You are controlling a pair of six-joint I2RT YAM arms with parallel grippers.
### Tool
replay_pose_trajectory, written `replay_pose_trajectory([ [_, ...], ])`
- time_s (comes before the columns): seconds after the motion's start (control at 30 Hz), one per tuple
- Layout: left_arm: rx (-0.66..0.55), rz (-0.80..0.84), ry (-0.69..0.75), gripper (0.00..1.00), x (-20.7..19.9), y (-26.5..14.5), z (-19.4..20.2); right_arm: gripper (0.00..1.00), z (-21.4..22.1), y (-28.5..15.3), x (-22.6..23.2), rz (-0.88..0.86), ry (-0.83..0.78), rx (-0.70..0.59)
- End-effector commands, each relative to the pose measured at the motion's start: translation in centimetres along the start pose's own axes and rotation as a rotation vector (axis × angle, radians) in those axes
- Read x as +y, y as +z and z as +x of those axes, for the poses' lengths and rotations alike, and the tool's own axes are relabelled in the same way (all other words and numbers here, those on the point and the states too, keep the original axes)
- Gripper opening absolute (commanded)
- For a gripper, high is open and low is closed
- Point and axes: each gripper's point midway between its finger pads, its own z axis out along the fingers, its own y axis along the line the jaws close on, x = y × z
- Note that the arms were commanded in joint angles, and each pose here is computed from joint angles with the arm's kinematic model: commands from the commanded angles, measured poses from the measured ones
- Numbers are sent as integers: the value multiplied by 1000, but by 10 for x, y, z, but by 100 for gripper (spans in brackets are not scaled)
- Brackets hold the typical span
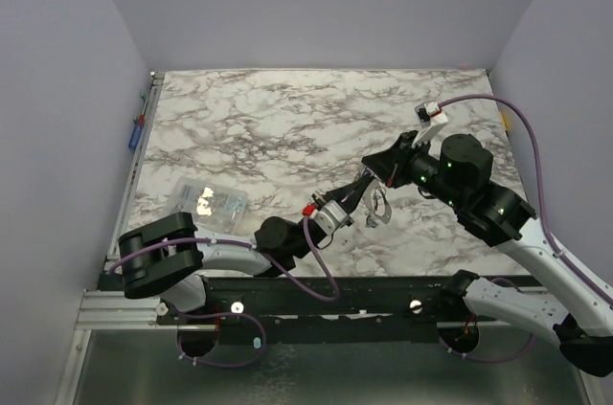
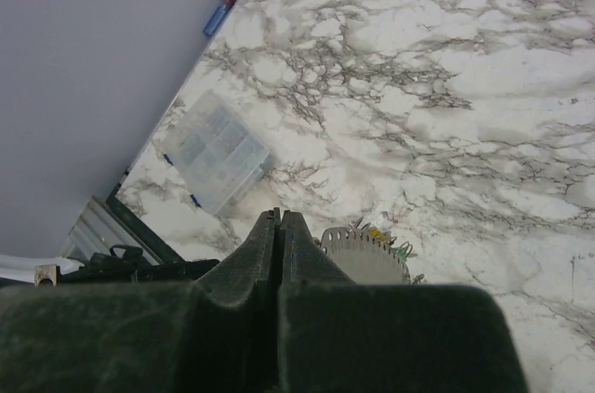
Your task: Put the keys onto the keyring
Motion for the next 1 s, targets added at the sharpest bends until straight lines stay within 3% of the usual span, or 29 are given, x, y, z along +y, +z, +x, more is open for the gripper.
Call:
replay_pose_trajectory([
  [0.0,-289,-137,-80,0,34,-2,-80,1,-3,-2,5,-26,-9,-18],
  [0.97,-256,-190,-47,0,45,-7,-74,1,-6,-4,10,-46,3,-31],
])
